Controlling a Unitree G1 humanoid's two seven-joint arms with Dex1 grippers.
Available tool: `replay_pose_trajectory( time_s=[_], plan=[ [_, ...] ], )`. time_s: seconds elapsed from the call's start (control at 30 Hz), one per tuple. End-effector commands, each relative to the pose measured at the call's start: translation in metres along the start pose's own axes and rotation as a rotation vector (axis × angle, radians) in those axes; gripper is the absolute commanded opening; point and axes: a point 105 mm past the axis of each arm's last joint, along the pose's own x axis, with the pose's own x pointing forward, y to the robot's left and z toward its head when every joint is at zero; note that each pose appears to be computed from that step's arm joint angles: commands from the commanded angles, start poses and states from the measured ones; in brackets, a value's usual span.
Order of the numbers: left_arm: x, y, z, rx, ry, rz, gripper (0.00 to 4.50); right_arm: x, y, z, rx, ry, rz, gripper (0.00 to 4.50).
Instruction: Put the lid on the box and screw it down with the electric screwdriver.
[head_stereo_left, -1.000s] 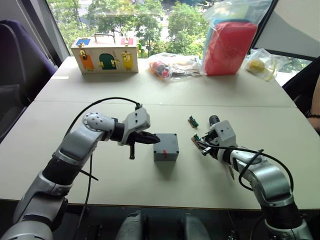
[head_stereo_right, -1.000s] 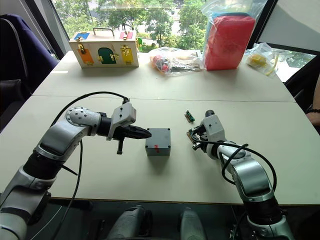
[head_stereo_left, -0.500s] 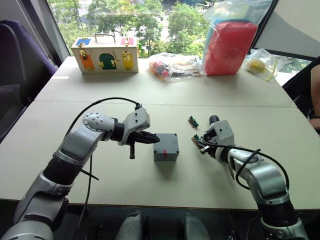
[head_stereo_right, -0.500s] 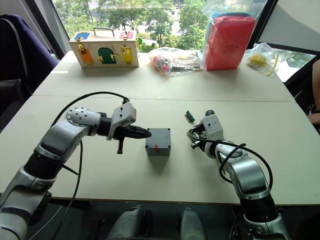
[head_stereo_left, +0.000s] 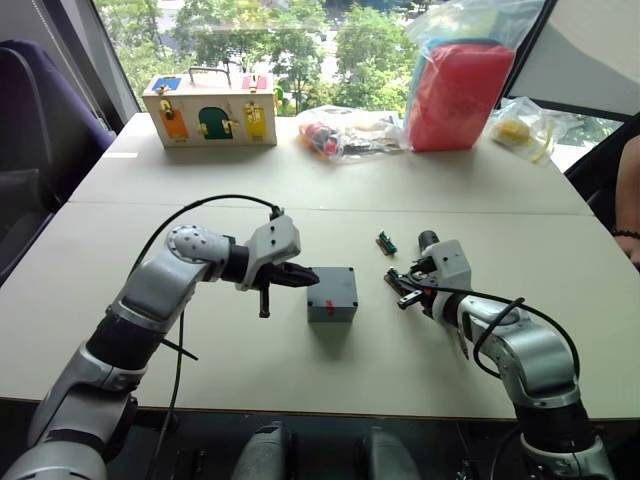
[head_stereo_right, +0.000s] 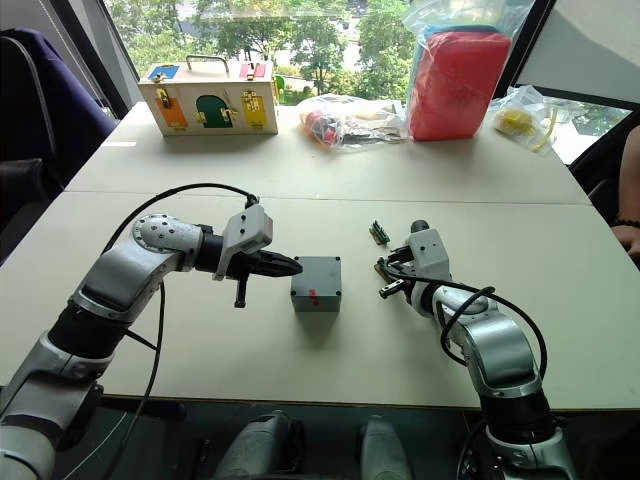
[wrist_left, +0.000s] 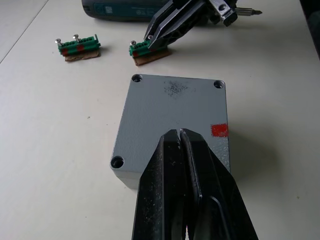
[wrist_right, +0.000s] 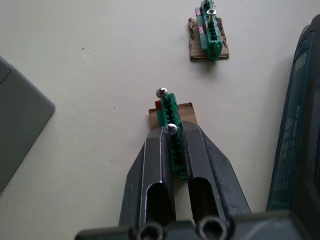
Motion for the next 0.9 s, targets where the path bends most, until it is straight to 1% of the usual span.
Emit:
replay_pose_trajectory(
  time_s=[0.03, 0.27, 0.47, 0.53, 0.57, 0.63, 0.9],
  plan=[
    [-0.002, 0.002, 0.009, 0.038, -0.027, 0.015, 0.00, -0.007, 0.003, 0.014, 0.020, -0.033, 0.020, 0.04],
    [-0.001, 0.001, 0.009, 0.035, -0.030, 0.013, 0.00, -0.009, 0.009, 0.013, 0.027, -0.011, 0.053, 0.04],
    [-0.001, 0.000, 0.009, 0.033, -0.030, 0.013, 0.00, -0.009, 0.009, 0.010, 0.006, 0.001, 0.044, 0.04],
    [0.000, 0.000, 0.009, 0.033, -0.029, 0.013, 0.00, -0.009, 0.008, 0.010, -0.003, -0.001, 0.039, 0.81],
    [0.000, 0.000, 0.009, 0.033, -0.029, 0.014, 0.00, -0.010, 0.007, 0.011, -0.003, -0.003, 0.036, 1.03],
    [-0.001, 0.001, 0.008, 0.031, -0.028, 0.016, 0.00, -0.010, 0.006, 0.014, -0.010, -0.013, 0.029, 1.88],
    [0.000, 0.003, 0.006, 0.026, -0.024, 0.022, 0.00, -0.016, 0.004, 0.020, -0.002, -0.044, 0.017, 1.88]
  ],
)
